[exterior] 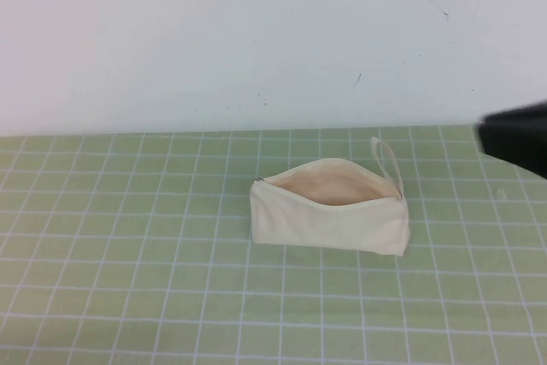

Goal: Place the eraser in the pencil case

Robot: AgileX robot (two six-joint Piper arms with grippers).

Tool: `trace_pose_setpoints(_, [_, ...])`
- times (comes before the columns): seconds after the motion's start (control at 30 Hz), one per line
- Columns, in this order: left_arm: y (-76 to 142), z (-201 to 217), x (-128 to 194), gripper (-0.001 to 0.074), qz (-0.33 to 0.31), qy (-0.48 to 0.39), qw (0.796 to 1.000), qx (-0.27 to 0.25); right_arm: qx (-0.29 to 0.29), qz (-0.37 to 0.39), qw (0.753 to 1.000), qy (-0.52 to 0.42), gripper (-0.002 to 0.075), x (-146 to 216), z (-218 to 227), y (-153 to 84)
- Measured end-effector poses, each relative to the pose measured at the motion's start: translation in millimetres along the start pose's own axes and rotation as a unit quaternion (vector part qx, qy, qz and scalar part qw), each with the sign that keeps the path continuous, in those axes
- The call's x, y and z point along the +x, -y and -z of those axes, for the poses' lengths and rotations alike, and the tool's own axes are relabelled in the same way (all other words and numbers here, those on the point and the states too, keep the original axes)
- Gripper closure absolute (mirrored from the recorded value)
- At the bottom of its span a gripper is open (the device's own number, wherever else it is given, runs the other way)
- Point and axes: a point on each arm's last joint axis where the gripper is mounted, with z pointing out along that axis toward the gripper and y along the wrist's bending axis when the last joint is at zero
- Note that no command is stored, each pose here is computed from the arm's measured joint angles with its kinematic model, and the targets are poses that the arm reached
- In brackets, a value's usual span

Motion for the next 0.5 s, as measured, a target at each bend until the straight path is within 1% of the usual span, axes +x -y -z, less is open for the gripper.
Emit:
trace_pose_setpoints(0.1, [0,0,0,0.0736,0.0,0.0,1.0,0.0,0.006,0.017,0.999,0.026,0.0727,13,29,-10])
trace_pose_setpoints(0.3, [0,0,0,0.0736,0.0,0.0,1.0,0.0,0.008,0.031,0.998,0.048,0.0727,45,62,-27])
trace_pose_setpoints(0.4, [0,0,0,0.0736,0.0,0.0,1.0,0.0,-0.007,0.032,0.999,0.031,0.0727,60,68,-33])
trace_pose_setpoints(0.5, [0,0,0,0.0736,0.0,0.0,1.0,0.0,-0.032,0.032,0.999,-0.008,0.0727,75,69,-40])
